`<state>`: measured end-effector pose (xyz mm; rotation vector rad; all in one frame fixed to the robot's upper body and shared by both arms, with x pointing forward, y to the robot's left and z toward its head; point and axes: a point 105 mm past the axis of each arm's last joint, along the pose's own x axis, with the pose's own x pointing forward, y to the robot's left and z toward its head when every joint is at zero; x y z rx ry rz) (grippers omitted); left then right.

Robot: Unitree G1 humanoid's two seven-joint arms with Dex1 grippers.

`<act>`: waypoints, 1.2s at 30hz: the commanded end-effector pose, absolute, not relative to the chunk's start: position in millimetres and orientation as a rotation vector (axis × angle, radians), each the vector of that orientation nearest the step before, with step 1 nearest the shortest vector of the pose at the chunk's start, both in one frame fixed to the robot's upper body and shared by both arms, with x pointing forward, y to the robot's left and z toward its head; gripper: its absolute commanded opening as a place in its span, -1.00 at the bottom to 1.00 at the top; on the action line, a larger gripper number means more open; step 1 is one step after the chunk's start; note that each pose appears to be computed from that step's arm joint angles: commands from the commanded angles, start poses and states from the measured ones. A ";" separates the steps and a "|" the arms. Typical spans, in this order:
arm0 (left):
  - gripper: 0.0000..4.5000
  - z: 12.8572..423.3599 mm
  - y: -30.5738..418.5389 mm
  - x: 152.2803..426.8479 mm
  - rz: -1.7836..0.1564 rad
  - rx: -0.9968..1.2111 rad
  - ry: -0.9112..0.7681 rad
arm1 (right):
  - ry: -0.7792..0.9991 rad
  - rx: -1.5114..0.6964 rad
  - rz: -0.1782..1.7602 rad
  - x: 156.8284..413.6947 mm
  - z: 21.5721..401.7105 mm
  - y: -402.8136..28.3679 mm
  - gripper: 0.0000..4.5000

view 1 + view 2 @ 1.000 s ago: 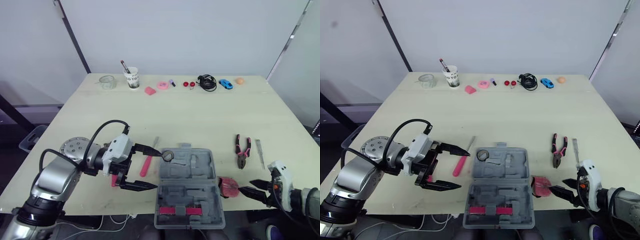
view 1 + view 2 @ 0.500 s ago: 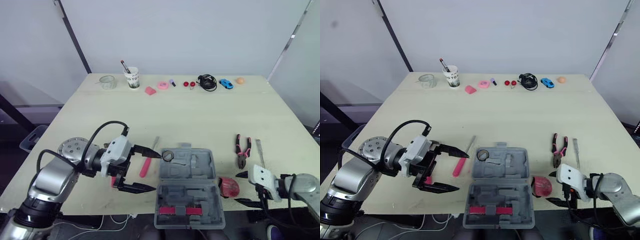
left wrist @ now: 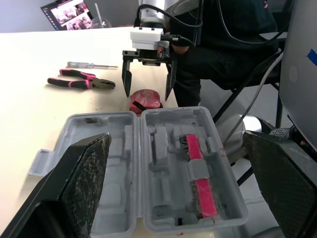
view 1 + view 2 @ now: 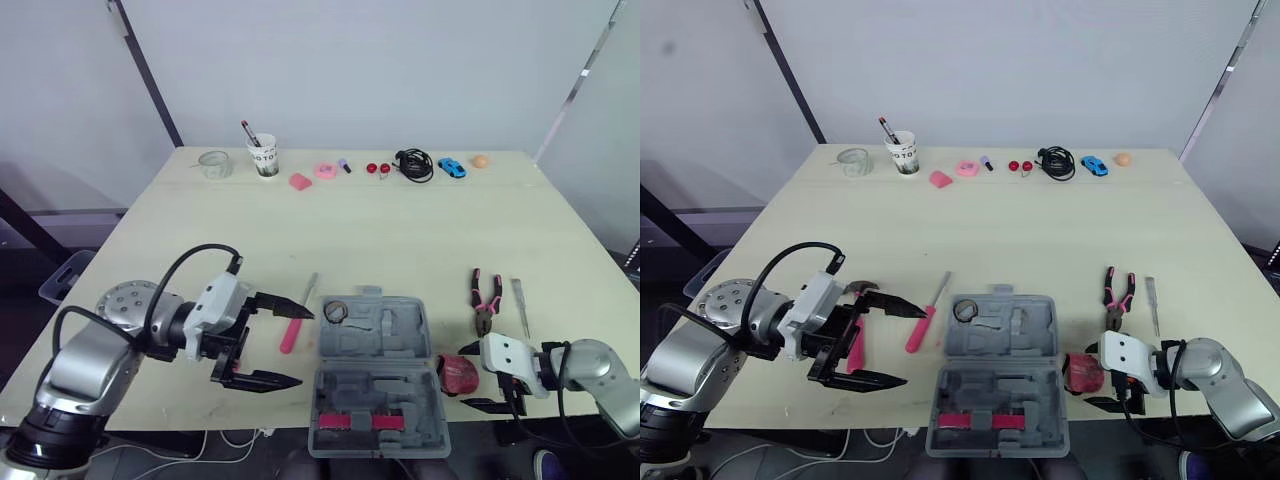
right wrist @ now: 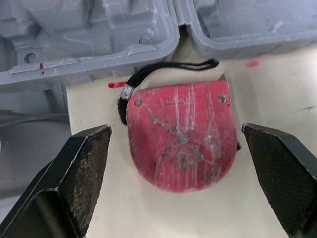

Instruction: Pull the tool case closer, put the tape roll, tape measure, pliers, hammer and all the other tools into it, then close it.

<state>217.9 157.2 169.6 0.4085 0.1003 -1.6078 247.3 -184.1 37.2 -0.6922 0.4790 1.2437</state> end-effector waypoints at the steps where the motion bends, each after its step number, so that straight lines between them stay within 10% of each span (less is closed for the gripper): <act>1: 1.00 178.3 163.6 211.6 -1.631 0.420 0.062 | 0.455 -0.717 1.256 250.5 43.7 -180.9 0.98; 36: 1.00 165.8 175.0 210.8 -1.647 0.448 0.058 | 0.513 -0.731 1.260 254.3 9.5 -187.0 0.98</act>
